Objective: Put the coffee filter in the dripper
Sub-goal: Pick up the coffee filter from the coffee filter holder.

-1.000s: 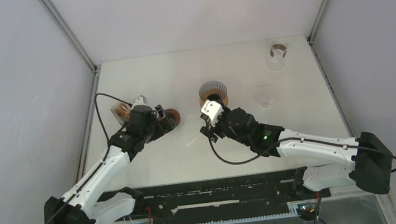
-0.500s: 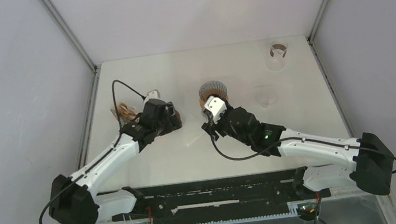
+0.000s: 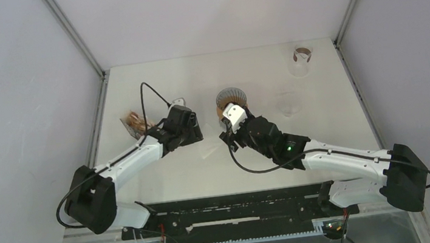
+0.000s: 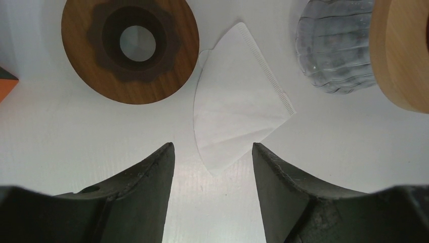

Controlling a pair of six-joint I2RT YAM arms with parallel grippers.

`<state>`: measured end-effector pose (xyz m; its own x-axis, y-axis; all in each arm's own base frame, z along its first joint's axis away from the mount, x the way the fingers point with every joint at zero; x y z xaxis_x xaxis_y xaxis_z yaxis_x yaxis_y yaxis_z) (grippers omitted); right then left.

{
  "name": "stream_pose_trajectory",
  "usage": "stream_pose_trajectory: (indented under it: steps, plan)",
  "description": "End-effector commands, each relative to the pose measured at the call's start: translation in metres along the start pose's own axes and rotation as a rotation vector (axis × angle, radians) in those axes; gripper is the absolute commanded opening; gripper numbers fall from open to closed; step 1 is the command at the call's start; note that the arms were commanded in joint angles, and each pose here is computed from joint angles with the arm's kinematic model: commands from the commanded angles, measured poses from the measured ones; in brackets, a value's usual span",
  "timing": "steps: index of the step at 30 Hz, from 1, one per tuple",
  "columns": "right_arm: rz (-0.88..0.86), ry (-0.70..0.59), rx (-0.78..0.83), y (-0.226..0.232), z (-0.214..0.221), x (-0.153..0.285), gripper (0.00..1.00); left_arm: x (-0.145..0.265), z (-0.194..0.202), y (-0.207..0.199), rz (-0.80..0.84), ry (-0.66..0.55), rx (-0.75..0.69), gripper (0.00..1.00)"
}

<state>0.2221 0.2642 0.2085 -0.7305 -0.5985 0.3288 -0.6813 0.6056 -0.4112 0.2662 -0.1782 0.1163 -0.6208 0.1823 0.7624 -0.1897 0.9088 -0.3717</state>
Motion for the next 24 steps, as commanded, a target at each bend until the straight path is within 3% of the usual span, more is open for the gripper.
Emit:
stream_pose_trajectory:
  steps: [1, 8, 13, 19, 24]
  plan:
    - [0.033, -0.053, -0.034, -0.007, -0.013, 0.005, 0.79, 0.005, -0.026, -0.029, 0.079, -0.072, -0.016, 0.62]
    - [0.033, -0.053, -0.024, -0.006, -0.013, 0.007, 0.79, 0.04, -0.063, -0.025, 0.042, -0.21, -0.001, 0.61]
    - [0.029, -0.058, -0.02, -0.005, -0.015, 0.006, 0.78, 0.07, -0.091, -0.012, 0.047, -0.319, 0.087, 0.61]
    - [0.029, -0.055, -0.015, -0.004, -0.013, 0.006, 0.78, 0.092, -0.118, 0.034, -0.051, -0.437, 0.234, 0.58]
    - [0.026, -0.06, -0.013, -0.004, -0.014, 0.005, 0.78, 0.092, -0.129, 0.064, -0.108, -0.472, 0.318, 0.49]
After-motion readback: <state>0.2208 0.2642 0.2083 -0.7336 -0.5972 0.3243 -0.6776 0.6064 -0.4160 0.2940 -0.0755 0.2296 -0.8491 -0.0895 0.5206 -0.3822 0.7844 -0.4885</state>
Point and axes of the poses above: each gripper's point midway between its finger pads, its own x axis back along the fingers, its own y axis along the line the jaws close on, z = x × y, the point moved 4 cm from there along x, back along the fingers, and after that the axes turned 12 degrees about x, right-handed, at the moved point
